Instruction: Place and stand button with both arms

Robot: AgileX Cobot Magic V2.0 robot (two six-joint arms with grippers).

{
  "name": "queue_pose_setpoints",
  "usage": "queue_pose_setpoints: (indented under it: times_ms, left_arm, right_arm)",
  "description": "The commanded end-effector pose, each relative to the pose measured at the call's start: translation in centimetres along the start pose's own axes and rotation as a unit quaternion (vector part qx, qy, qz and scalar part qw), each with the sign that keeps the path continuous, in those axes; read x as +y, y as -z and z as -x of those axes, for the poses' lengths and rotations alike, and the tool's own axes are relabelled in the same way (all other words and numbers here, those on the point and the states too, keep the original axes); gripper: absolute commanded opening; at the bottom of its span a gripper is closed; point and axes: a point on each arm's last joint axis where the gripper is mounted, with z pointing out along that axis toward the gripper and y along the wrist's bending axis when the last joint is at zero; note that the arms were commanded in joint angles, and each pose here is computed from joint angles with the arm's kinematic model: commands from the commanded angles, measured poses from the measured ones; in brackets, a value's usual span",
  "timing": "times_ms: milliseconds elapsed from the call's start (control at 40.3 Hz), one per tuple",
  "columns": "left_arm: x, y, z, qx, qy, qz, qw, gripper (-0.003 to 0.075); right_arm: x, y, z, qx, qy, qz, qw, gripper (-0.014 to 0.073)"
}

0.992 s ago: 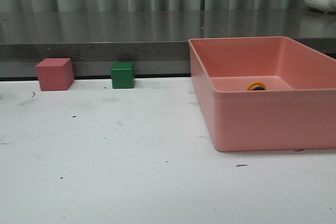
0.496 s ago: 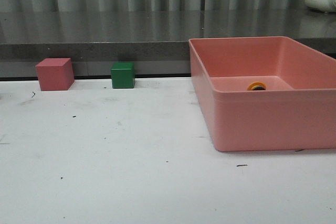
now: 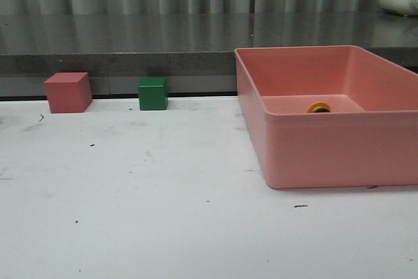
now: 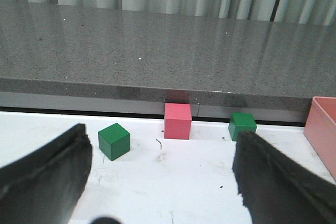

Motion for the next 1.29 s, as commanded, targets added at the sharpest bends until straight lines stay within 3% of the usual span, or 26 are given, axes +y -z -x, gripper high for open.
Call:
queue_pose_setpoints:
  times_ms: [0, 298, 595, 918, 1265]
  left_arm:
    - [-0.1, 0.1, 1.5, -0.046, -0.002, -0.003, 0.999, 0.0546]
    - [-0.1, 0.1, 1.5, -0.046, -0.002, -0.004, 0.999, 0.0546]
    - [-0.1, 0.1, 1.5, -0.046, -0.002, -0.004, 0.999, 0.0546]
    - [-0.1, 0.1, 1.5, -0.046, -0.002, -0.004, 0.999, 0.0546]
    - [-0.1, 0.1, 1.5, -0.046, -0.002, -0.004, 0.999, 0.0546]
  right_arm:
    - [-0.1, 0.1, 1.5, -0.046, 0.008, -0.005, 0.999, 0.0664]
    - [-0.1, -0.3, 1.9, -0.044, 0.003, -0.003, 0.999, 0.0664]
    - [0.1, -4.4, 5.3, 0.106, -0.007, 0.008, 0.994, 0.0664]
    - [2.7, -12.5, 7.7, 0.272, 0.0, 0.069, 0.96, 0.0664]
    - [4.8, -22.6, 6.5, 0.391, 0.015, 0.082, 0.917, 0.0664]
